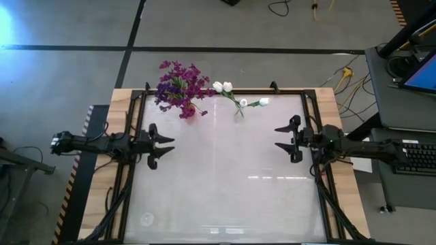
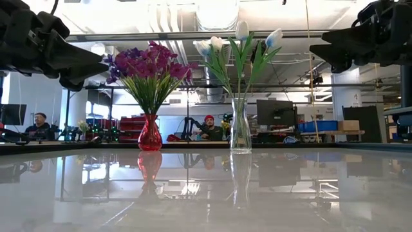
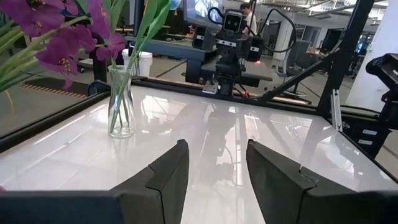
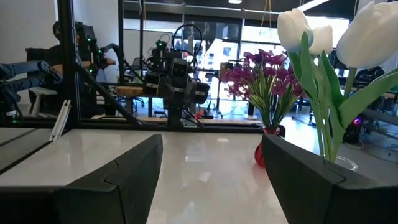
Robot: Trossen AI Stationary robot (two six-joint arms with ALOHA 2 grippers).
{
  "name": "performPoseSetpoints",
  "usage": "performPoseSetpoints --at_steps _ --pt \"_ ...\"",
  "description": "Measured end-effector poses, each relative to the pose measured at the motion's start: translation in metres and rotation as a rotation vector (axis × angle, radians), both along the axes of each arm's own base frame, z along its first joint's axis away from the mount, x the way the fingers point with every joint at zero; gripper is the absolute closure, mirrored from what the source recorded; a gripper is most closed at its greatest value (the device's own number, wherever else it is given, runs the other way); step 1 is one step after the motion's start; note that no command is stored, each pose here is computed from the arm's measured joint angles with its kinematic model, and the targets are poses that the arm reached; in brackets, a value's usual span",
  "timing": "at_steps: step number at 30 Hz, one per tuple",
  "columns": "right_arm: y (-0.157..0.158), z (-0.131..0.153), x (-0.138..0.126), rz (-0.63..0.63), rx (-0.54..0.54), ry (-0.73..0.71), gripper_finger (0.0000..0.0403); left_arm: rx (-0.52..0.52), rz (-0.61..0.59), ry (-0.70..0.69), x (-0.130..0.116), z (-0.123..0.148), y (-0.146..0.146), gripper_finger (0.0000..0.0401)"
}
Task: Sort flowers into vase by color
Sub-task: Return to Home Position
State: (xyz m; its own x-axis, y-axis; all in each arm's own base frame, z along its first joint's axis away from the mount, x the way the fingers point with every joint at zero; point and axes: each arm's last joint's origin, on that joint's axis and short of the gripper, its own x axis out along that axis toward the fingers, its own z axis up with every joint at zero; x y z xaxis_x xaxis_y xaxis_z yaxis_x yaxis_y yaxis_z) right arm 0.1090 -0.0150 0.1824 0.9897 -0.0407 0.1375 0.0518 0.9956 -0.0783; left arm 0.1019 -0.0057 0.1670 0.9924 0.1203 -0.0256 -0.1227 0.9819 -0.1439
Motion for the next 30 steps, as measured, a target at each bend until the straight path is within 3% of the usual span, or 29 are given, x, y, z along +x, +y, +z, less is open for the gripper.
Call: performPoseSetpoints --at_steps 30 --pt "0.0 0.0 0.0 0.0 0.0 -0.001 0.0138 0.01 0.0 0.082 0.0051 -0.0066 -0.0006 0.0252"
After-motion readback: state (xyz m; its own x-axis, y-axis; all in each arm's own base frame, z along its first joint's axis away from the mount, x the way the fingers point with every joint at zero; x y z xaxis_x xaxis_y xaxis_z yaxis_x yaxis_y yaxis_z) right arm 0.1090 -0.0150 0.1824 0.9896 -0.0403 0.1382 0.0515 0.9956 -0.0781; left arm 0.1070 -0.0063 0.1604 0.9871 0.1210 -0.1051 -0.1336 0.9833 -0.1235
